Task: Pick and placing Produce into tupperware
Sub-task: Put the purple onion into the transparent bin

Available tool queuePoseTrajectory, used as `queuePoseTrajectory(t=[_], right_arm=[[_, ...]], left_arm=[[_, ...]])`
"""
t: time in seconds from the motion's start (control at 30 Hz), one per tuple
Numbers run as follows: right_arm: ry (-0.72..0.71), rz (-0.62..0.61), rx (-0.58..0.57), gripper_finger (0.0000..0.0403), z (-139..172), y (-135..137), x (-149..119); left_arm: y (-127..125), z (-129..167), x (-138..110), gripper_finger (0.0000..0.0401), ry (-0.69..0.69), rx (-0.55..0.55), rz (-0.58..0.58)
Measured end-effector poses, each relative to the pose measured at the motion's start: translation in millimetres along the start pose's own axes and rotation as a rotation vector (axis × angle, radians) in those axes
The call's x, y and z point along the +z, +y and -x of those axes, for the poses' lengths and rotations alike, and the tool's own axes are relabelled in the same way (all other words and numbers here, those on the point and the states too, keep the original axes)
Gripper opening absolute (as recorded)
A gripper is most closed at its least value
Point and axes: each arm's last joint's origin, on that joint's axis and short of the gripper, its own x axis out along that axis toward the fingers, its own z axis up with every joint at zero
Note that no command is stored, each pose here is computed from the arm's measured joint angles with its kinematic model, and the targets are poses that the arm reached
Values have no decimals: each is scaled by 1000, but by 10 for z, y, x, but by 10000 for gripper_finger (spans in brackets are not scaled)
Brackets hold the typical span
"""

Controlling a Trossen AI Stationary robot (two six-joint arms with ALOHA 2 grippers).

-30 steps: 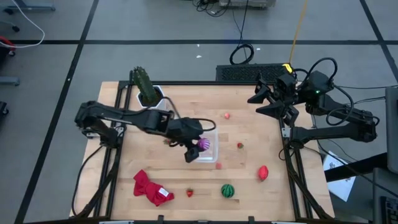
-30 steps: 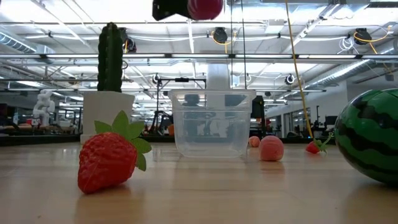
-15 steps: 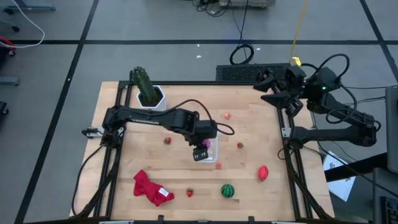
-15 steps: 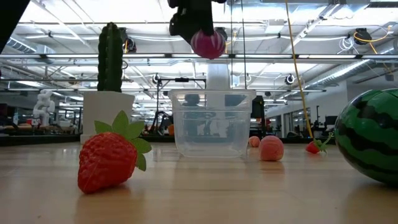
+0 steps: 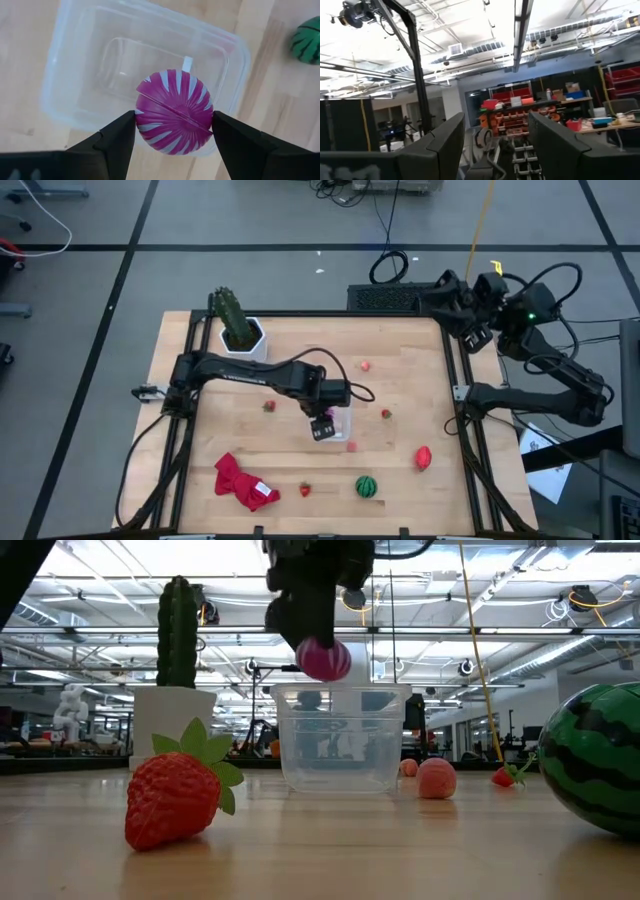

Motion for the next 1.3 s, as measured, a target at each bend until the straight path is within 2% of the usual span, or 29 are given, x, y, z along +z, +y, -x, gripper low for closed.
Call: queuePoseTrajectory(t=[0.17,0.73,0.93,1.3], right_arm=[[3,-4,-8,210,-4,-20,-5],[16,-11,-13,210,-23,-49,-30],[17,-14,-12,210,-23,-49,-30],[20,-17,-14,210,-23,-51,-34]], left_arm=[[23,-233,52,251,46,-23,0],[173,-490,190,251,32,-28,17],[199,-657,177,251,85,-17,25],[211,-671,201,251,67,-14,34]])
